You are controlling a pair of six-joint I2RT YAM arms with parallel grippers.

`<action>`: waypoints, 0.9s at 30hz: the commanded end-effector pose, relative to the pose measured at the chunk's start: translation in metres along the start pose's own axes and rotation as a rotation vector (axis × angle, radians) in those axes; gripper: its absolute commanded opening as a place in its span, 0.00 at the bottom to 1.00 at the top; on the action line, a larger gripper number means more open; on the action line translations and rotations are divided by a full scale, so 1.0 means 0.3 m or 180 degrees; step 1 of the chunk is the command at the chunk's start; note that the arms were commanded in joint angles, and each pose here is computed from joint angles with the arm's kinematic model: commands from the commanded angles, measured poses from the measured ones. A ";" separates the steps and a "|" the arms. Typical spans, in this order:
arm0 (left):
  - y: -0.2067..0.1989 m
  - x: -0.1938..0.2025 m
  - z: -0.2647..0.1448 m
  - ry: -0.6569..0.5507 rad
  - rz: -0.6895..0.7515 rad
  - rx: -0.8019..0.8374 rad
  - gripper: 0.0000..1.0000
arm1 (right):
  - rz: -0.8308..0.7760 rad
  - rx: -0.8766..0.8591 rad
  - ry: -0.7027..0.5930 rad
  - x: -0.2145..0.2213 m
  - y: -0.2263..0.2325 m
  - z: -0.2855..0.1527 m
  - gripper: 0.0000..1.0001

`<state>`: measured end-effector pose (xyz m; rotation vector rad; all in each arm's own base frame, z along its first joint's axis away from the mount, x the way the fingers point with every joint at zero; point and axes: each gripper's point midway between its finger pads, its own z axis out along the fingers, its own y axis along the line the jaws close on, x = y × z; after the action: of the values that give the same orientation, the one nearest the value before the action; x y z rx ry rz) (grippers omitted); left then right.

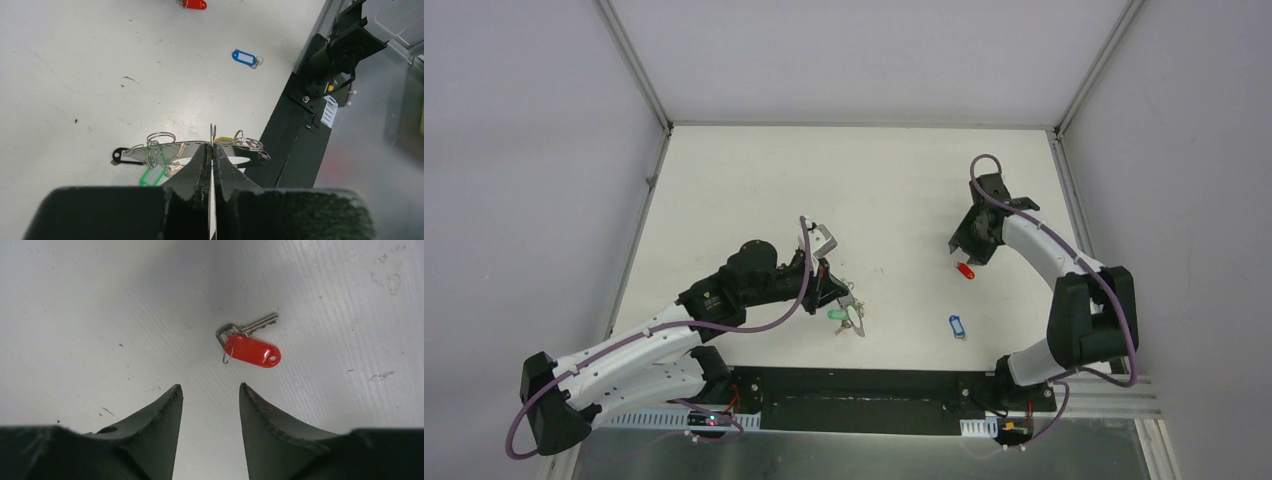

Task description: Put the keys on the keyring

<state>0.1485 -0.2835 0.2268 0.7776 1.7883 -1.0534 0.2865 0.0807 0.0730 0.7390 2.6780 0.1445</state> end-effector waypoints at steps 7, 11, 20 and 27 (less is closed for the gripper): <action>-0.010 -0.053 0.008 -0.0233 0.0029 0.0015 0.00 | 0.0033 0.0384 0.0209 -0.035 0.001 0.050 0.40; -0.008 -0.050 0.009 -0.0231 0.0035 0.0005 0.00 | 0.0032 0.0470 0.0204 -0.030 -0.016 0.065 0.41; -0.003 -0.041 0.009 -0.0220 0.0032 -0.0008 0.00 | 0.0099 0.0597 0.0233 -0.017 -0.037 0.119 0.31; -0.004 -0.041 0.004 -0.0223 0.0032 -0.0010 0.00 | 0.0112 0.0611 0.0279 -0.019 -0.027 0.143 0.19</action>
<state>0.1528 -0.2825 0.2219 0.7594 1.7942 -1.0321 0.2887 0.0712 0.0262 0.8290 2.8389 -0.0853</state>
